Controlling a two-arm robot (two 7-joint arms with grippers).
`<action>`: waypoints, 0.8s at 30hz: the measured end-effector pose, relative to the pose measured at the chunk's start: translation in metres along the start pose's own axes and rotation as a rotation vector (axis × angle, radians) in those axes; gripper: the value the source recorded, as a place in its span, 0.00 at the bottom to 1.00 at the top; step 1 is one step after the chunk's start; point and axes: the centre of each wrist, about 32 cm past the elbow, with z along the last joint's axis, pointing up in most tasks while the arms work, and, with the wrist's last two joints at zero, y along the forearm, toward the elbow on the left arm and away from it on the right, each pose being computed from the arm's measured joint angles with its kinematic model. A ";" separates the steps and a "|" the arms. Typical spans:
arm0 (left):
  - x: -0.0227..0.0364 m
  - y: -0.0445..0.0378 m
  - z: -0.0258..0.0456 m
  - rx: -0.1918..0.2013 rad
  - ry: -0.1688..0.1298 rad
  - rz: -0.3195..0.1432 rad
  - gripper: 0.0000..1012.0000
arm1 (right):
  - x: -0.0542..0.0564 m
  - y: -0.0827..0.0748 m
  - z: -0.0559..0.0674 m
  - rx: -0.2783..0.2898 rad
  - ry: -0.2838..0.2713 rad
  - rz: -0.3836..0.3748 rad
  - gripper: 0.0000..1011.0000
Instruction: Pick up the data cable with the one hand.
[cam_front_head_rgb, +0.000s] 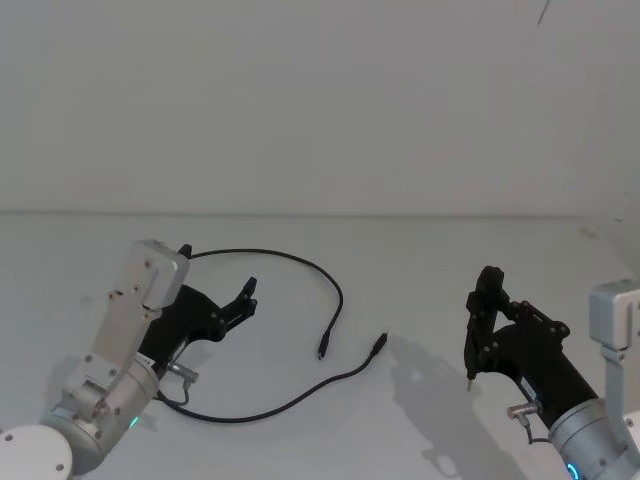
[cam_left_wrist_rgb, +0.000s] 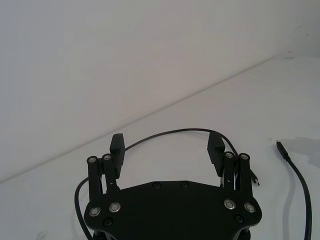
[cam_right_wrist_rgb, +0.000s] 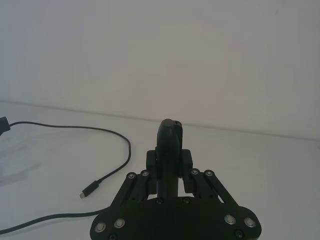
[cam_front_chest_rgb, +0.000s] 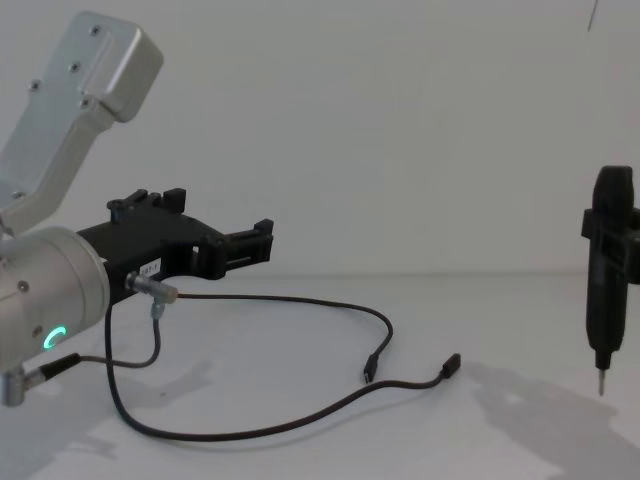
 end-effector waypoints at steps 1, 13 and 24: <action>0.0000 0.0000 0.0000 0.000 0.000 0.000 0.99 | 0.000 0.000 0.000 0.000 0.000 0.000 0.28; 0.0003 -0.0005 0.0001 0.000 0.000 -0.004 0.99 | 0.000 0.000 0.000 0.000 0.000 0.000 0.28; 0.0037 -0.0065 -0.0011 0.003 0.019 -0.087 0.99 | 0.000 0.000 0.000 0.000 0.000 0.000 0.28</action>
